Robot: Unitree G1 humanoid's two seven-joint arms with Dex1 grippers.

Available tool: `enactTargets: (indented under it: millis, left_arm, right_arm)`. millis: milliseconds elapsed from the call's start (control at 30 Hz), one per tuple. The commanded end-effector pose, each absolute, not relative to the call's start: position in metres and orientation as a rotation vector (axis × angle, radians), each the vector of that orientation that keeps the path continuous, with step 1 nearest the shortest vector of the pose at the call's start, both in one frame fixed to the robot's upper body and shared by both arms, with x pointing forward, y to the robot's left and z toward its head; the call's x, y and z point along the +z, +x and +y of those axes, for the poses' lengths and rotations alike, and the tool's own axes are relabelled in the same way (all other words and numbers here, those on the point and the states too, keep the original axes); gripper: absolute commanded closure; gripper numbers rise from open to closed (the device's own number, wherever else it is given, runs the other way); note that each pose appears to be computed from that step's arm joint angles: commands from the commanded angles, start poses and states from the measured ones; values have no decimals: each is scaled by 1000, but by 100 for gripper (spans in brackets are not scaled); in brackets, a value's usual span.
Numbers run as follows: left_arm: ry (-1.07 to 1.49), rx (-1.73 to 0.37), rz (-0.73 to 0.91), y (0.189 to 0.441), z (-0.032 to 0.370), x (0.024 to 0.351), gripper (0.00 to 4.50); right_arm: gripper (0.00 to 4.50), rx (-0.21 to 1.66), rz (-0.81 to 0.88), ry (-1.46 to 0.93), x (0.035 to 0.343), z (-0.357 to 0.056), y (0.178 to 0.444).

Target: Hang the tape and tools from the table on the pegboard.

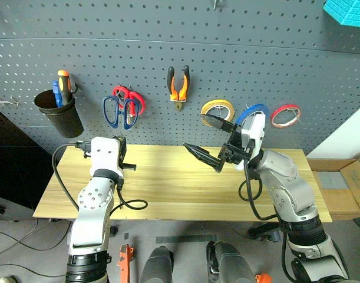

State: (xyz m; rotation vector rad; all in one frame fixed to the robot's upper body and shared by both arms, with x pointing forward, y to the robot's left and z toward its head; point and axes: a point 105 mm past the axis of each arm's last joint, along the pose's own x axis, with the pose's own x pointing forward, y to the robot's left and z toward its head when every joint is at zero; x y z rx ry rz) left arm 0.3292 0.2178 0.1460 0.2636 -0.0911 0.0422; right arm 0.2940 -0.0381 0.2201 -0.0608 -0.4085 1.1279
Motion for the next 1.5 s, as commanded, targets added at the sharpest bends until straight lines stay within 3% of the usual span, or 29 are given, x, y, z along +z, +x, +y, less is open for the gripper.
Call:
enactTargets:
  millis: [33, 267, 567, 800, 1067, 1500]
  left_arm:
    - [252, 57, -120, 328, 221, 155, 244]
    - [240, 78, -3, 320, 227, 123, 2]
    - [4, 321, 287, 299, 254, 45, 2]
    - [-16, 372, 319, 307, 283, 44, 2]
    - [-54, 402, 344, 340, 310, 58, 2]
    - [-122, 294, 471, 358, 299, 57, 2]
  right_arm:
    - [0, 1126, -461, -93, 228, -42, 288]
    - [0, 1167, -382, -155, 203, -42, 279]
    - [0, 1334, -290, -227, 162, -6, 260]
    - [0, 1427, -303, -233, 164, 31, 252]
    - [0, 1491, -297, -204, 168, 42, 248]
    - [0, 1485, -289, -188, 173, 45, 252]
